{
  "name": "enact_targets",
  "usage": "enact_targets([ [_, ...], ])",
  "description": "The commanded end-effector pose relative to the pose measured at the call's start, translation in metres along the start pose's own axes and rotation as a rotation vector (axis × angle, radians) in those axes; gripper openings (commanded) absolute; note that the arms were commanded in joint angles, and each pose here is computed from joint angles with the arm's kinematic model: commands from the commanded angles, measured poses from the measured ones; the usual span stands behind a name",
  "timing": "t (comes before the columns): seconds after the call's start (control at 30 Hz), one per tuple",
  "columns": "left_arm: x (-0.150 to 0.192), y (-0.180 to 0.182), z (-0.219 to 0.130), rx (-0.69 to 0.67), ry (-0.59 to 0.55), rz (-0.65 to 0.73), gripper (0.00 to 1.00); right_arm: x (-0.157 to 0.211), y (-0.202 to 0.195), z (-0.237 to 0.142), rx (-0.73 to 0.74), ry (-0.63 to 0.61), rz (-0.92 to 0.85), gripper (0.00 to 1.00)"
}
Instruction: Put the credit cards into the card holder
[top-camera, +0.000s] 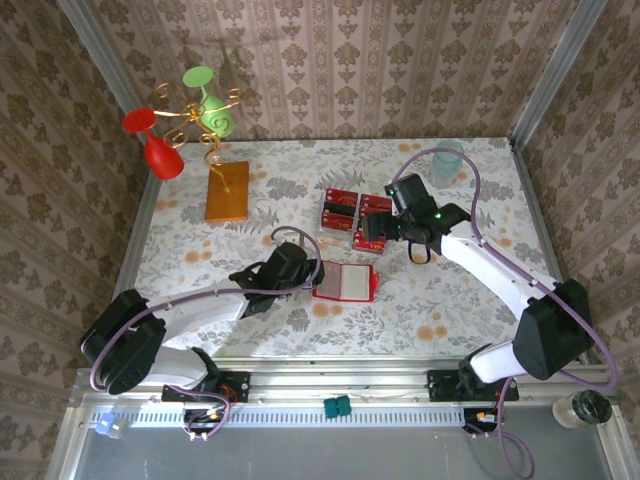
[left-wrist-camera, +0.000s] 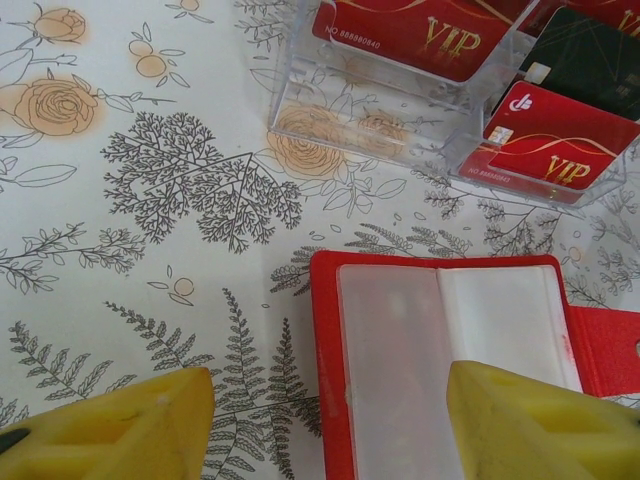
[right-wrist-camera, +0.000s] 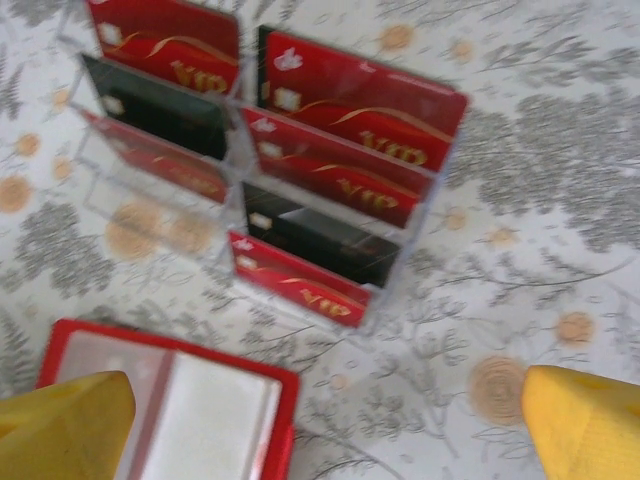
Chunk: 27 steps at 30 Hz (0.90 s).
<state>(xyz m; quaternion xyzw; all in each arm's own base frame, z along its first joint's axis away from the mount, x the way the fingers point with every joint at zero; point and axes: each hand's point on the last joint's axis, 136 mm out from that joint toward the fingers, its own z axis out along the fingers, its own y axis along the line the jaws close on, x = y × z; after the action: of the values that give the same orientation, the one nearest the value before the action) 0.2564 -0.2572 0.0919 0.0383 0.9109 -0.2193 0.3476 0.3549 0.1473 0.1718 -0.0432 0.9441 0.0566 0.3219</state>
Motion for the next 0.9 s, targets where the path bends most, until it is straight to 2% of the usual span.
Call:
enact_targets([
  [0.0,-0.006,-0.004,-0.007,0.013,-0.022,-0.008,0.64,-0.018,-0.019,-0.007,0.106,-0.068,-0.047,1.00],
  [0.07,-0.006,-0.003,-0.007,0.012,-0.024,-0.010,0.64,-0.020,-0.020,-0.003,0.091,-0.084,-0.022,1.00],
  [0.23,-0.006,-0.003,-0.008,0.014,-0.028,-0.009,0.64,-0.004,0.009,0.011,-0.083,0.032,-0.095,1.00],
  [0.33,-0.006,-0.003,-0.008,0.014,-0.030,-0.008,0.64,0.010,0.022,0.021,-0.109,0.108,-0.185,0.85],
  [0.47,-0.005,-0.002,-0.007,0.015,-0.028,-0.013,0.64,0.020,0.027,0.036,-0.075,0.197,-0.298,0.63],
  [0.57,-0.005,-0.003,-0.006,0.018,-0.027,-0.012,0.64,0.027,0.024,0.049,-0.008,0.253,-0.389,0.57],
  [0.73,-0.005,-0.003,-0.006,0.019,-0.029,-0.013,0.64,0.027,0.026,0.065,0.062,0.282,-0.473,0.56],
  [0.87,-0.004,-0.003,-0.006,0.020,-0.027,-0.014,0.63,0.023,0.030,0.073,0.087,0.299,-0.517,0.51],
])
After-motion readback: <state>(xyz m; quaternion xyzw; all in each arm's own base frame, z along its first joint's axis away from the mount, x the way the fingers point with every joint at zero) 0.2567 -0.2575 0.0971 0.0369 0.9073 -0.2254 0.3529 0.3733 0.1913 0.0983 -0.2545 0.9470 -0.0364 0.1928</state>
